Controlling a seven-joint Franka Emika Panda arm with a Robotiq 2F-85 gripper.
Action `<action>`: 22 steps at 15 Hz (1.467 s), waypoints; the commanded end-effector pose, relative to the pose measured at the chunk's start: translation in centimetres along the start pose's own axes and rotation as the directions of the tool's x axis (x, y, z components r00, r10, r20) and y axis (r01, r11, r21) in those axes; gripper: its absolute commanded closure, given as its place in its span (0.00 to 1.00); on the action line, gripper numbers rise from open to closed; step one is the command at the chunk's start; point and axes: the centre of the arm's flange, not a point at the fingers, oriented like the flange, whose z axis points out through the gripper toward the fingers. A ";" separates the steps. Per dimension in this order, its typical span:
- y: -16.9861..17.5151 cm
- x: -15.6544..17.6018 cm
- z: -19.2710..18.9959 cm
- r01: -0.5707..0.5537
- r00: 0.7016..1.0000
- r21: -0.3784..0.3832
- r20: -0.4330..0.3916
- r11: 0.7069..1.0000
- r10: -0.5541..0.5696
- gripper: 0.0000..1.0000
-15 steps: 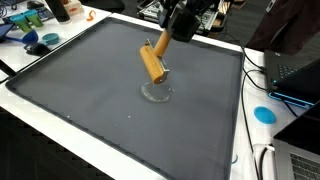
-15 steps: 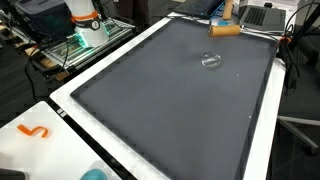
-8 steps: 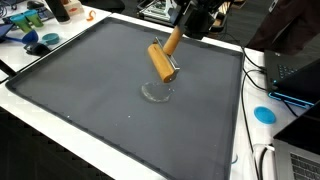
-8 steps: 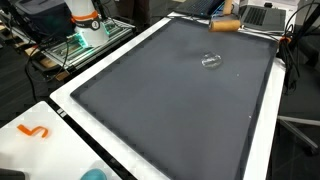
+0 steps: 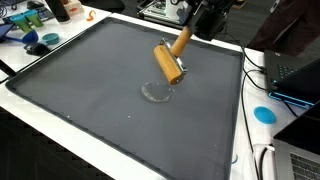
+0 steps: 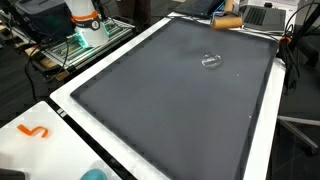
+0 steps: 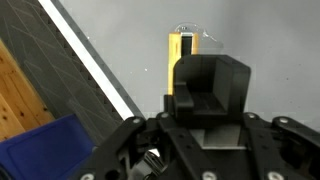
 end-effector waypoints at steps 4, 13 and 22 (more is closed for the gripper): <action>-1.0 0.9 -0.4 -0.007 1.000 -0.018 0.025 1.000 0.007 0.77; -1.2 1.0 0.8 0.015 0.999 0.020 0.051 1.000 -0.016 0.77; -0.4 1.1 1.6 0.035 0.999 0.059 0.028 0.998 -0.037 0.77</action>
